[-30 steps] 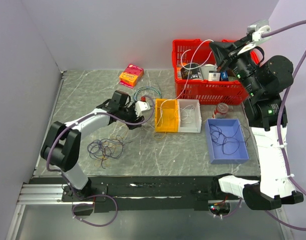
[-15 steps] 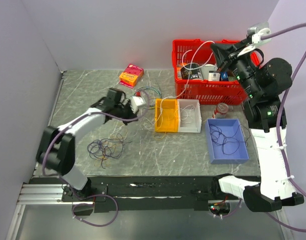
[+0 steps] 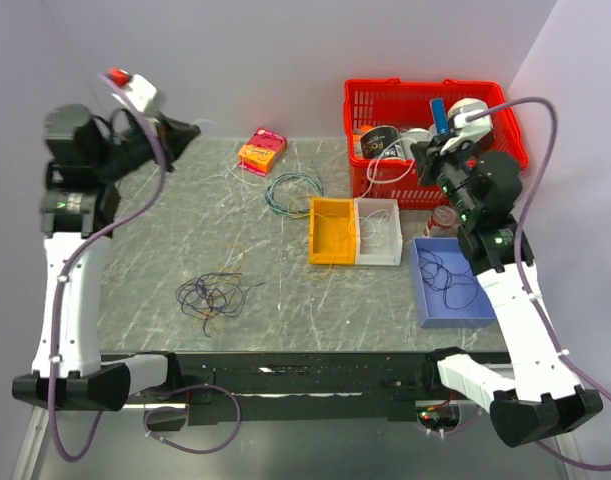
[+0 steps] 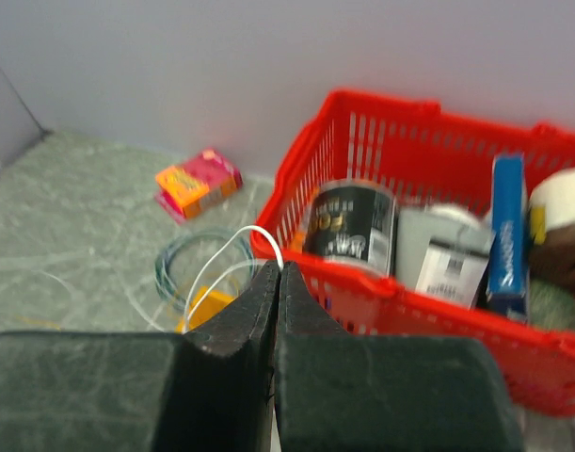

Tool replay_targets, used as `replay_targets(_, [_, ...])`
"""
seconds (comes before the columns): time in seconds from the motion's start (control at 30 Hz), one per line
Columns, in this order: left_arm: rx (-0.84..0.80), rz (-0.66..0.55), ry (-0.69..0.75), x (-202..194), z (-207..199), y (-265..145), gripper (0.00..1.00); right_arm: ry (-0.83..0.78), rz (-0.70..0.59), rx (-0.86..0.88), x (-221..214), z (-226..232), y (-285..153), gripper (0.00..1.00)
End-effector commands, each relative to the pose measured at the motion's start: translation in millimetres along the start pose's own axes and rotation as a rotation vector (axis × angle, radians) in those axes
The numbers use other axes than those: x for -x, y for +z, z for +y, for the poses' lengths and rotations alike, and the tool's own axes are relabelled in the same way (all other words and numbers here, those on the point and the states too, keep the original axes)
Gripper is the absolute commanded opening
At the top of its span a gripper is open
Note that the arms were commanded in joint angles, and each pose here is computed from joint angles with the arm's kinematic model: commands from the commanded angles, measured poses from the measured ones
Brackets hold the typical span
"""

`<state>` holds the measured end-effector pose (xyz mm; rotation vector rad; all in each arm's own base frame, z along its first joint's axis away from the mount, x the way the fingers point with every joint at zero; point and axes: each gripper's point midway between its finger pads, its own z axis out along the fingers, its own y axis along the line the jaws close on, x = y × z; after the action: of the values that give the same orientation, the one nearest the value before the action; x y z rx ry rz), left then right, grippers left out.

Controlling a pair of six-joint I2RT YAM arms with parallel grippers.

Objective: Untangle the cables

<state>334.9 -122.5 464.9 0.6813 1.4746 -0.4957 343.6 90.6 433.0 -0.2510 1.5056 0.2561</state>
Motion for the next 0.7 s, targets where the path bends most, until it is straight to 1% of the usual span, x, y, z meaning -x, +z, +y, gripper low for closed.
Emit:
replay_targets(0.0, [0.045, -0.048, -0.135, 41.3, -0.1, -26.8, 0.01, 0.013, 0.02, -0.042, -19.0, -7.8, 3.1, 0.0])
replay_targets(0.03, [0.077, -0.085, -0.113, 60.5, 3.7, -34.8, 0.01, 0.02, 0.048, -0.042, -32.7, -7.7, 4.8, 0.0])
replay_targets(0.1, [0.122, -0.109, -0.118, 73.7, 11.9, -39.5, 0.01, 0.032, 0.071, -0.041, -45.3, -7.5, 6.0, 0.0])
replay_targets(0.13, [0.173, -0.135, -0.1, 86.7, 19.2, -46.3, 0.01, 0.036, 0.092, -0.04, -57.0, -7.3, 6.5, 0.0])
replay_targets(0.27, [0.3, -0.193, -0.102, 109.3, 42.8, -60.1, 0.01, 0.05, 0.129, -0.01, -76.8, -1.8, 7.7, 0.0])
replay_targets(0.43, [0.366, -0.237, -0.082, 126.4, 60.6, -73.2, 0.01, 0.058, 0.181, 0.01, -100.4, 2.1, 8.8, 0.0])
replay_targets(0.5, [0.386, -0.237, -0.067, 126.9, 64.6, -74.9, 0.01, 0.059, 0.171, 0.032, -97.8, 6.1, 7.2, 0.0])
replay_targets(0.57, [0.375, -0.225, -0.058, 122.7, 64.2, -73.0, 0.01, 0.056, 0.141, 0.066, -85.4, 12.3, 6.9, 0.0])
replay_targets(0.6, [0.371, -0.211, -0.066, 115.7, 65.9, -70.6, 0.01, 0.051, 0.112, 0.067, -70.9, 12.4, 6.6, 0.0])
replay_targets(0.67, [0.392, -0.214, -0.069, 114.3, 70.0, -71.8, 0.01, 0.052, 0.119, 0.05, -64.1, 9.1, 6.9, 0.0])
